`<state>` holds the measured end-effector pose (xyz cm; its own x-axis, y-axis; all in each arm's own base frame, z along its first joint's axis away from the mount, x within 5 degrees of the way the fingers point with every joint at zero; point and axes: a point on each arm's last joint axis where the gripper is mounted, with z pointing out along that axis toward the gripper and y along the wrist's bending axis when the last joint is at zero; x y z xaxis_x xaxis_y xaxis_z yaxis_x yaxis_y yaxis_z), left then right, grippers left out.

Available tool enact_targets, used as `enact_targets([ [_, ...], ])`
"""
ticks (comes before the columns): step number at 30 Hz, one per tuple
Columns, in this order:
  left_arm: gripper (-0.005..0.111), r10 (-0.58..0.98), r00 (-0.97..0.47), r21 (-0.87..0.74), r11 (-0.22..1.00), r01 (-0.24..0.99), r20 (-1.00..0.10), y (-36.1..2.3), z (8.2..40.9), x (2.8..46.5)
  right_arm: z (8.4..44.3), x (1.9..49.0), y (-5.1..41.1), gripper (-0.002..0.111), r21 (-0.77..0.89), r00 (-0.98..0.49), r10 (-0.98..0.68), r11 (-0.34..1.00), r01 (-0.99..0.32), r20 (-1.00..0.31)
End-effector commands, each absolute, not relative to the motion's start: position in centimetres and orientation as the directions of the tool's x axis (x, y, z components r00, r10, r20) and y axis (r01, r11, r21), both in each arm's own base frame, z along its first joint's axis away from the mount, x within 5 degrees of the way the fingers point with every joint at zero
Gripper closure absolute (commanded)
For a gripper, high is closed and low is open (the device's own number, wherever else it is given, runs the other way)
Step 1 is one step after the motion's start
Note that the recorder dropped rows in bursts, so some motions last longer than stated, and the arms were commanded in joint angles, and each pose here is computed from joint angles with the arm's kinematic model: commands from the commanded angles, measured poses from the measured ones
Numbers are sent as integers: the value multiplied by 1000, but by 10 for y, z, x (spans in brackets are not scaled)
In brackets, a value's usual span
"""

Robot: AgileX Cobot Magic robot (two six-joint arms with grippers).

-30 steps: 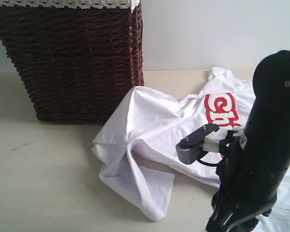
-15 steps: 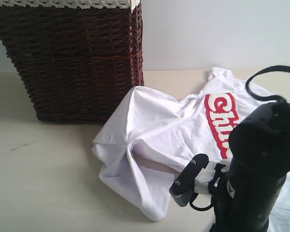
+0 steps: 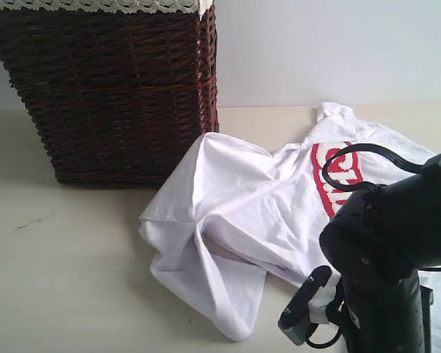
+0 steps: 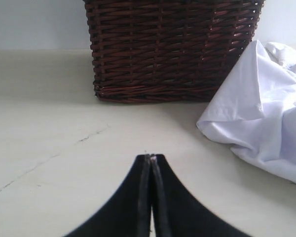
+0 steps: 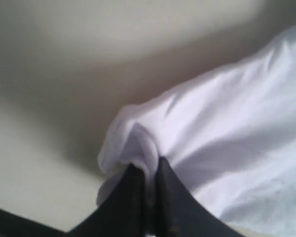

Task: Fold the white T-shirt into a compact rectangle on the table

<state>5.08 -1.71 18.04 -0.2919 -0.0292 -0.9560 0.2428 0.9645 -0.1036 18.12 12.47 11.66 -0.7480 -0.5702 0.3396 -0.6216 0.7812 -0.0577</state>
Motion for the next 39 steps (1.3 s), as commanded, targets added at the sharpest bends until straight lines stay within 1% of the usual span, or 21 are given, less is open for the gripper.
enact_targets([
  [1, 107, -35, -284, -106, 965, 239, -958, -17, 181, 51, 133, 169, 120, 108, -4, -690, -582, 763, -646, 431],
  [4, 107, -35, -284, -106, 965, 239, -958, -17, 181, 51, 146, 160, 116, 108, 39, -645, -595, 749, -661, 479],
  [10, 107, -35, -284, -106, 965, 239, -958, -17, 181, 51, 158, 153, 121, 108, 152, -604, -682, 705, -692, 413],
  [13, 107, -35, -284, -106, 965, 239, -958, -17, 181, 51, 158, 154, 120, 108, 148, -586, -698, 686, -713, 413],
  [14, 107, -35, -284, -106, 965, 239, -958, -17, 181, 51, 158, 154, 120, 106, 145, -584, -699, 684, -715, 413],
  [15, 107, -35, -284, -106, 965, 239, -958, -17, 181, 51, 158, 155, 120, 103, 144, -582, -701, 681, -718, 412],
  [16, 107, -35, -284, -106, 965, 239, -958, -17, 181, 51, 158, 155, 119, 97, 134, -578, -704, 675, -726, 414],
  [20, 107, -35, -284, -106, 965, 239, -958, -17, 181, 51, 159, 158, 116, 65, 75, -613, -671, 698, -712, 416],
  [21, 107, -35, -284, -106, 965, 239, -958, -17, 181, 51, 160, 158, 116, 59, 66, -621, -671, 699, -712, 407],
  [22, 107, -35, -284, -106, 965, 239, -958, -17, 181, 51, 162, 159, 116, 55, 61, -628, -671, 700, -711, 395],
  [24, 107, -35, -284, -106, 965, 239, -958, -17, 181, 51, 168, 160, 117, 52, 50, -647, -659, 715, -698, 384],
  [26, 107, -35, -284, -106, 965, 239, -958, -17, 181, 51, 179, 167, 120, 54, 18, -693, -640, 739, -674, 332],
  [28, 107, -35, -284, -106, 965, 239, -958, -17, 181, 51, 191, 174, 124, 58, -10, -727, -631, 753, -658, 272],
  [30, 107, -35, -284, -106, 965, 239, -958, -17, 181, 51, 206, 178, 127, 65, -20, -747, -633, 760, -650, 203],
  [32, 107, -35, -284, -106, 965, 239, -958, -17, 181, 51, 222, 181, 129, 75, -28, -769, -627, 772, -634, 129],
  [34, 107, -35, -284, -106, 965, 239, -958, -17, 181, 51, 236, 185, 132, 88, -34, -789, -615, 789, -614, -7],
  [36, 107, -35, -284, -106, 965, 239, -958, -17, 181, 51, 250, 186, 133, 103, -37, -778, -610, 790, -612, -150],
  [37, 107, -35, -284, -106, 965, 239, -958, -17, 181, 51, 256, 187, 134, 109, -38, -768, -604, 790, -611, -214],
  [39, 107, -35, -284, -106, 965, 239, -958, -17, 181, 51, 270, 184, 132, 108, -36, -752, -578, 799, -600, -317],
])
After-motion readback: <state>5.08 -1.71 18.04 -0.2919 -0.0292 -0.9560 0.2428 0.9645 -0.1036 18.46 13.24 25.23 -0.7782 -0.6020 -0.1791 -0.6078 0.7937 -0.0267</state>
